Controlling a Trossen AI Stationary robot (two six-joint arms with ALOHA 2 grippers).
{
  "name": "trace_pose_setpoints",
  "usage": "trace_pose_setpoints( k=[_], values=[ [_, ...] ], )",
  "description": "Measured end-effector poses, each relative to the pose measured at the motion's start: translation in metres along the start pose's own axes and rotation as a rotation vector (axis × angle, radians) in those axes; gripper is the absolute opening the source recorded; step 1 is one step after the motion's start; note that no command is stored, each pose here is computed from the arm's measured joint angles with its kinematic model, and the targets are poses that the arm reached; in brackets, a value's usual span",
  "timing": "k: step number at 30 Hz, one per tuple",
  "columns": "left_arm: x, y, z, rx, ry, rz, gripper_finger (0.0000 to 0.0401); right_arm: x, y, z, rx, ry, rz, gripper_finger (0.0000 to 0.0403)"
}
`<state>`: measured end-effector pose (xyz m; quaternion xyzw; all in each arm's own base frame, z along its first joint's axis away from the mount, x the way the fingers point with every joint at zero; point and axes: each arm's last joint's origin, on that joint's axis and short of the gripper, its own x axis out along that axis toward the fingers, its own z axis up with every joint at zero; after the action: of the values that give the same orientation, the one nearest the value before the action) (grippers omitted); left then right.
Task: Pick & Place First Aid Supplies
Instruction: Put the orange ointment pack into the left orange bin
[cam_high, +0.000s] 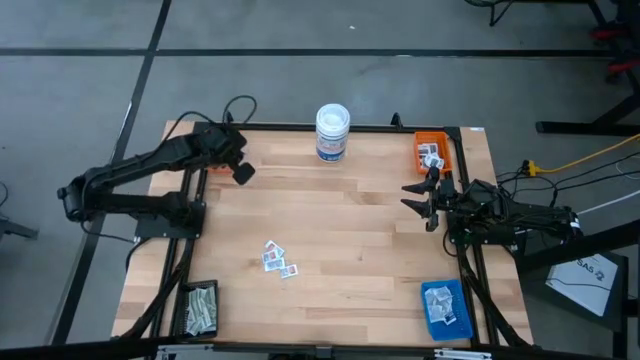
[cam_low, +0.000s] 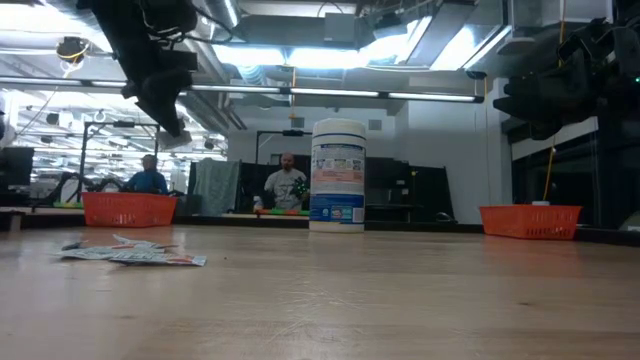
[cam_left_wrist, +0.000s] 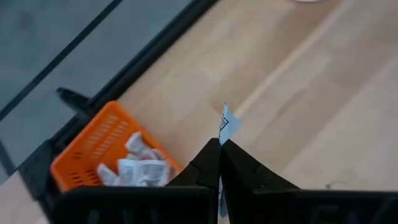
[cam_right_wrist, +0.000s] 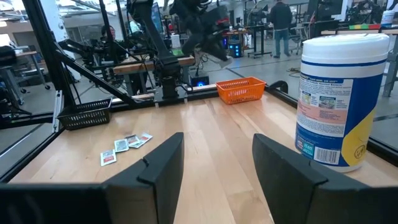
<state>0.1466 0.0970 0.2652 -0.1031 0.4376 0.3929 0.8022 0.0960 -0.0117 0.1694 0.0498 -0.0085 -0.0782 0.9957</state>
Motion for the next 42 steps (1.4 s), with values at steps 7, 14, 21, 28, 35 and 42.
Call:
trace_pose_setpoints(
  k=[7,14,21,28,35,42],
  values=[
    [0.004,0.018,0.001,-0.046,0.014,0.093,0.0002,0.000,0.000,0.000,0.000,0.000,0.000,0.0191],
    [0.006,0.032,0.000,-0.086,0.029,0.188,0.0002,0.000,0.000,0.000,0.000,0.000,0.000,0.0191],
    [0.007,0.043,-0.001,-0.096,0.043,0.291,0.0002,0.000,0.000,0.000,0.000,0.000,0.000,0.0191],
    [0.008,0.049,-0.001,-0.096,0.057,0.303,0.0012,0.000,0.000,0.000,0.000,0.000,0.000,0.0191],
    [0.008,0.050,-0.002,-0.098,0.059,0.299,0.0059,0.000,0.000,0.000,0.000,0.000,0.000,0.0191],
    [0.008,0.051,-0.002,-0.112,0.063,0.325,0.0126,0.000,0.000,0.000,0.000,0.000,0.000,0.0191]
  ],
)
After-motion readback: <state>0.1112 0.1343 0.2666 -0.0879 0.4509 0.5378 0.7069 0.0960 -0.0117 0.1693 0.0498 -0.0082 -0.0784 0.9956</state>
